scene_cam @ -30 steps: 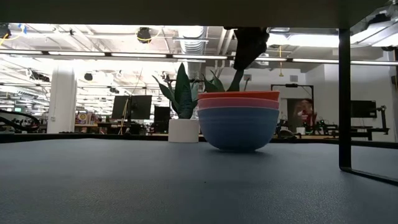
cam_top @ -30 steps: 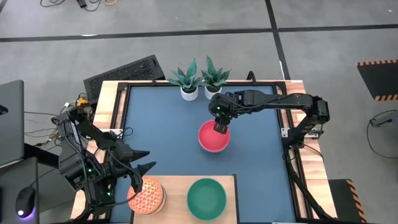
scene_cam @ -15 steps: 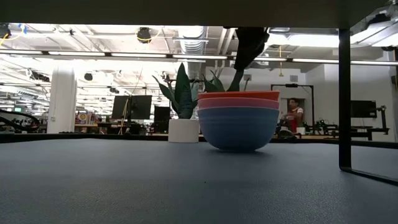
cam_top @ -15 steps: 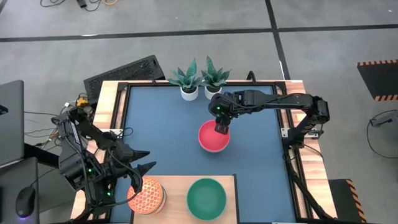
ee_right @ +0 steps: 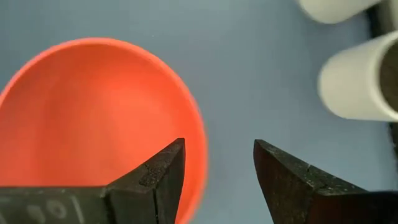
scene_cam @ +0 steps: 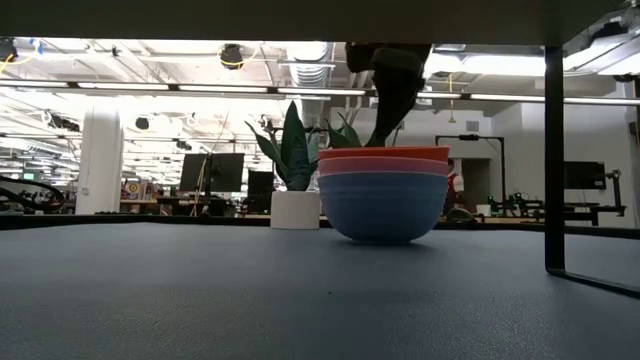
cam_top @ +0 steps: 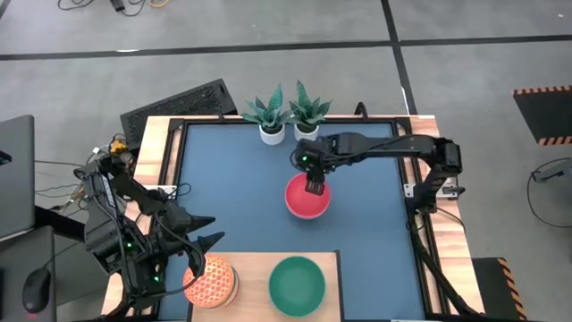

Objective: Place and stack bowls onto a shelf
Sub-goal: Stack the orange bowl on top of the green bowl on the shelf

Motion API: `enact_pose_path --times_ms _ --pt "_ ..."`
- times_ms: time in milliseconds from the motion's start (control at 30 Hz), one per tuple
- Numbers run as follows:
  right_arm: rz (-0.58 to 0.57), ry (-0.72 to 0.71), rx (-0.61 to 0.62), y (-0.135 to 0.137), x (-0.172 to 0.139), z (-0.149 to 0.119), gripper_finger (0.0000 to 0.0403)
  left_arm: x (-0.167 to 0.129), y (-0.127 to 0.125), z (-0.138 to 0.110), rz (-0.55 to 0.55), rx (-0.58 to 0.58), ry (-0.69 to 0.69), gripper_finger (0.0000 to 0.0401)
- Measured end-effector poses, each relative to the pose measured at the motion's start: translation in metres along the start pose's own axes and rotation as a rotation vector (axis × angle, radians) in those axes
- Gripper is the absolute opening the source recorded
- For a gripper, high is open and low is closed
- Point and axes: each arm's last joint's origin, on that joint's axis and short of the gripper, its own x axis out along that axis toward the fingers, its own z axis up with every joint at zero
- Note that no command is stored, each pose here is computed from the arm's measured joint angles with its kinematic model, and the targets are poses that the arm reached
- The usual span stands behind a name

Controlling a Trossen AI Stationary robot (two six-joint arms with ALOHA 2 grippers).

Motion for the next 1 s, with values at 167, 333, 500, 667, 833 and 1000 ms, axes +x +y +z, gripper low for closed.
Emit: enact_pose_path --times_ms 167,333,500,667,833,1000 --pt "-0.002 0.055 -0.014 0.003 0.021 0.001 0.0215 0.0 0.0 0.0 0.0 0.0 0.001 0.0215" --pt "-0.003 0.072 -0.016 0.004 0.029 0.002 0.0213 0.0 0.0 0.0 -0.001 -0.001 0.012 0.0215" --pt "-0.004 0.091 -0.011 0.005 0.034 0.001 0.018 0.0 0.0 0.0 -0.001 -0.001 0.013 0.0215" --pt "-0.006 0.111 0.001 0.004 0.033 -0.001 0.0086 0.0 0.0 0.0 -0.001 0.006 0.015 0.0215" --pt "-0.008 0.123 0.053 0.002 0.03 -0.003 0.0027 0.0 0.0 0.0 -0.001 0.018 0.016 0.0215" --pt "-0.002 0.094 0.118 -0.001 0.014 -0.004 0.0027 0.0 0.0 0.0 -0.001 0.018 0.016 0.0215"
